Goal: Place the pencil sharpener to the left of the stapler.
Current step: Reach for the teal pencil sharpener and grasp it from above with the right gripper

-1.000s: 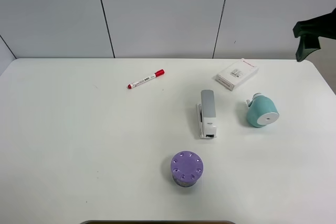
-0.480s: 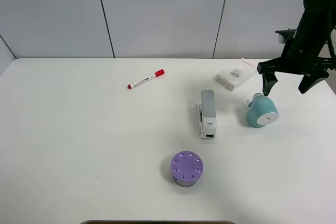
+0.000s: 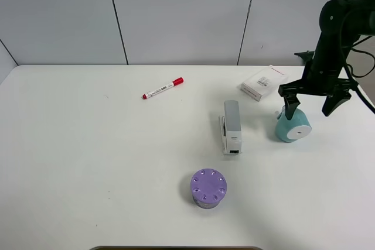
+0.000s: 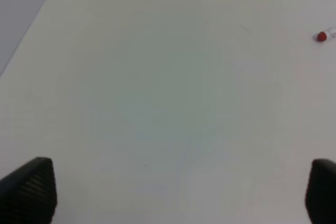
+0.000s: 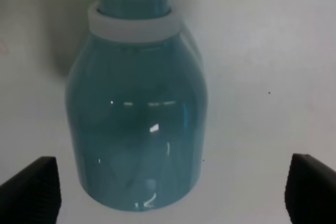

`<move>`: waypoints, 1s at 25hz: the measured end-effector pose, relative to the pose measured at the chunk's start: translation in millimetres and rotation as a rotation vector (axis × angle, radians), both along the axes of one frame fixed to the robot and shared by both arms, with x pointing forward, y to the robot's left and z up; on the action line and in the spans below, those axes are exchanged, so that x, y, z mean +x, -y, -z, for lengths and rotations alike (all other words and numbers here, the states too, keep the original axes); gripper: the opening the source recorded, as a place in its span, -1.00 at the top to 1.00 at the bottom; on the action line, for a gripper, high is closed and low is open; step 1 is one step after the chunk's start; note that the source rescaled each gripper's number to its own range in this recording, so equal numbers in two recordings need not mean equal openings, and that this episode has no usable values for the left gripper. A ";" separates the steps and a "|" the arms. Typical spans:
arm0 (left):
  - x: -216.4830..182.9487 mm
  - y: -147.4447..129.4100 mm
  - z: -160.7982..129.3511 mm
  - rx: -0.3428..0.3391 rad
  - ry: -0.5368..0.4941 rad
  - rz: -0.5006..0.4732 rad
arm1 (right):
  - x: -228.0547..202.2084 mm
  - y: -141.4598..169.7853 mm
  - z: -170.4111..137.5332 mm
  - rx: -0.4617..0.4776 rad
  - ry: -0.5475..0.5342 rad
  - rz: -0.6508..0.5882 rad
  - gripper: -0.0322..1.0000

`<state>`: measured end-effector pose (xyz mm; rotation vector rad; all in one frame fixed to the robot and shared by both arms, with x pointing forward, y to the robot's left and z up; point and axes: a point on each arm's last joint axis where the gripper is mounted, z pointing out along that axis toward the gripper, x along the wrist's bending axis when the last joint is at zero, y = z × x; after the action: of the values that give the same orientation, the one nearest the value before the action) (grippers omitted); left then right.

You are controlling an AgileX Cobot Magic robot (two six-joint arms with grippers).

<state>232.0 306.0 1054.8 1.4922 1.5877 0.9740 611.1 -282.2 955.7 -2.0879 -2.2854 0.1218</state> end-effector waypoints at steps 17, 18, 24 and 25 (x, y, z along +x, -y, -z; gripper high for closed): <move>0.0 0.0 0.0 0.000 0.000 0.000 | 13.3 -2.9 61.1 0.024 -0.063 -0.022 -1.00; 0.0 0.0 0.0 0.000 0.000 0.000 | 13.4 -2.9 63.6 0.024 -0.068 -0.022 -1.00; 0.0 0.0 0.0 0.000 0.000 0.000 | 15.1 -4.8 71.5 0.042 -0.067 -0.009 -0.44; 0.0 0.0 0.0 0.000 0.000 0.000 | 15.5 -4.8 72.0 0.043 -0.063 -0.009 -0.18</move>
<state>232.0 306.0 1054.8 1.4922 1.5877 0.9740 626.7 -277.4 883.8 -2.0239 -2.2415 0.1351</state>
